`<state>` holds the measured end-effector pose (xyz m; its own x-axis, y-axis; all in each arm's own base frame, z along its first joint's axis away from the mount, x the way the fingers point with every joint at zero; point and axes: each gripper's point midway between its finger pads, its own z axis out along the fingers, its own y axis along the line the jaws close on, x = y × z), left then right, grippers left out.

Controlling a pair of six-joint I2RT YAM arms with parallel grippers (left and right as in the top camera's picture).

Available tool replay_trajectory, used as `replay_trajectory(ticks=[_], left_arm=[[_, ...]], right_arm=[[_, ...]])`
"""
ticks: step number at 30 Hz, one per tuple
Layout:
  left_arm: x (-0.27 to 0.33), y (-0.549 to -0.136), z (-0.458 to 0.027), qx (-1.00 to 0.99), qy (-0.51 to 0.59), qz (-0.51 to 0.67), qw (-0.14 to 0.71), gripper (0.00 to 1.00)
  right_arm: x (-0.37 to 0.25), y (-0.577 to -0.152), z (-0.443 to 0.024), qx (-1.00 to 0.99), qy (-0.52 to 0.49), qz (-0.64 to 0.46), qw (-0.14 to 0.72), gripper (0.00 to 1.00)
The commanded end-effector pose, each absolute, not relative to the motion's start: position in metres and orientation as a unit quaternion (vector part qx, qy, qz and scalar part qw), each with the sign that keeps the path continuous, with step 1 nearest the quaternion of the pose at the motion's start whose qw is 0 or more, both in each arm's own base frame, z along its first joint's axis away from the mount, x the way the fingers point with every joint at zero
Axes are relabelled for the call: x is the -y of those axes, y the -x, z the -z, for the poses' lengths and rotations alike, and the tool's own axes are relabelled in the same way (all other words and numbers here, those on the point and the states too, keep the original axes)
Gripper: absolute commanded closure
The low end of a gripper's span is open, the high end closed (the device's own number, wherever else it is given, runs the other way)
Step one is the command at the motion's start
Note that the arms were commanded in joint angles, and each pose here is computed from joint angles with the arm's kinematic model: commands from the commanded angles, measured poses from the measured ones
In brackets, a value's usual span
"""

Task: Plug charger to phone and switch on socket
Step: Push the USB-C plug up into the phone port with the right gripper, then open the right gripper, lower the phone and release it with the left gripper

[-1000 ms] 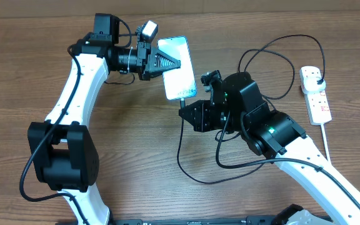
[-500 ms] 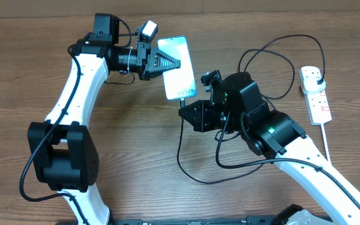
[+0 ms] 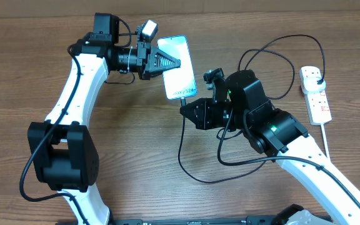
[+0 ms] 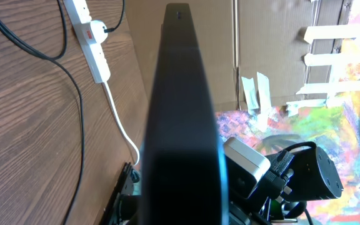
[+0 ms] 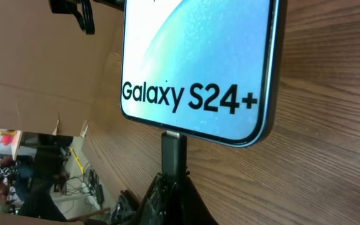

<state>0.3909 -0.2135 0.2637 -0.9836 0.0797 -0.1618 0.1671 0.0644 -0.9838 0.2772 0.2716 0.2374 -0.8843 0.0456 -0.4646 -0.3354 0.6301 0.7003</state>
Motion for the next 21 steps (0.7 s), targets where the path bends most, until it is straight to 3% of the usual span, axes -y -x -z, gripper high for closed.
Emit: replay_trajectory(ticks=[1,15,21], left_arm=[[0.2235,-0.3783,-0.2844,-0.708,-0.117,0.696,0.033,0.96],[0.2261,-0.3769,-0.2844,-0.707,-0.12,0.696,0.031,0.96],[0.2227,-0.3801,-0.2827,-0.712,-0.117,0.692,0.037,0.96]], right_arm=[[-0.2615,-0.2917,-0.2529,-0.865,0.074,-0.415,0.273,0.96],[-0.2611,-0.291,-0.2517,-0.866,0.073,-0.414,0.271,0.96],[-0.259,-0.2869,-0.2455,-0.873,0.076,-0.406,0.26,0.77]])
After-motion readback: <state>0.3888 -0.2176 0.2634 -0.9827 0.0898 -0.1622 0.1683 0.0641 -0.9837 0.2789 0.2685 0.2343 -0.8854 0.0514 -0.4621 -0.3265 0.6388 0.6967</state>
